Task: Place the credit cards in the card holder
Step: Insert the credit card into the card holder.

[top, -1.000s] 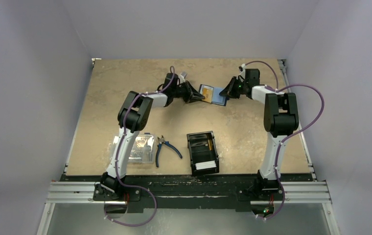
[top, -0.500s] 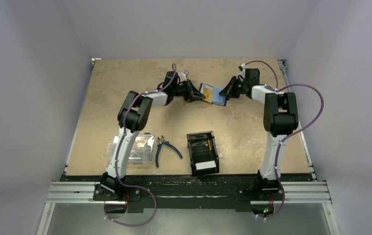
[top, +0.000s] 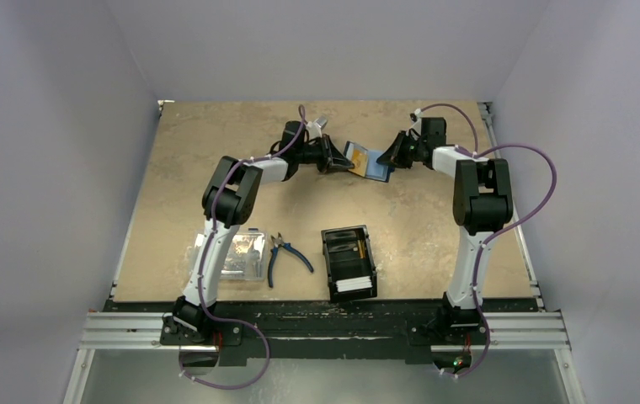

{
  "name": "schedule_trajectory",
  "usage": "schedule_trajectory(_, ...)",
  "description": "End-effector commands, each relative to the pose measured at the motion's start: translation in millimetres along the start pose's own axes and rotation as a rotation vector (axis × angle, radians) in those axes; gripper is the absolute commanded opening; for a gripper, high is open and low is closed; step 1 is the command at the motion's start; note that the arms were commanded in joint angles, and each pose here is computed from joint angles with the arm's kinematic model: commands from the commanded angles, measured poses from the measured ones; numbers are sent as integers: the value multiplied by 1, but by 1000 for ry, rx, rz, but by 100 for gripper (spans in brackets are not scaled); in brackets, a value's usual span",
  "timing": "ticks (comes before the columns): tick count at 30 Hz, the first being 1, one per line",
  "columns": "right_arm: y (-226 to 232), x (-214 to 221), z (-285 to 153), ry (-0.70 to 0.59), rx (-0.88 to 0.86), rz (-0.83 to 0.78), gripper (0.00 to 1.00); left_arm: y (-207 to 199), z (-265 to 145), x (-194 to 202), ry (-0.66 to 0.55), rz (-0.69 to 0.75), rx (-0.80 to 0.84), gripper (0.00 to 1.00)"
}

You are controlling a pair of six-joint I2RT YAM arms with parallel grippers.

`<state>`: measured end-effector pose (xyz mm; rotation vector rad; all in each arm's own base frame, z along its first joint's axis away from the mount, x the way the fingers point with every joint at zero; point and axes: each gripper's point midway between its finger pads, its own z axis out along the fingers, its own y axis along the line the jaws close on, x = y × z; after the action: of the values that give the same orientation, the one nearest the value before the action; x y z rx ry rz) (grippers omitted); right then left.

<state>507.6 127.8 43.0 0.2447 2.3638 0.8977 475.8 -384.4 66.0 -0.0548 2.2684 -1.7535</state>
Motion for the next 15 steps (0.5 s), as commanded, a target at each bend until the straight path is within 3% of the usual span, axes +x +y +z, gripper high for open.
schedule_trajectory(1, -24, 16, 9, 44, 85, -2, 0, -54, -13, -14, -22, 139, 112, 0)
schedule_trajectory(15, -21, 15, 8, 44, 71, -6, 0, -22, -7, -11, 21, 150, -2, 0)
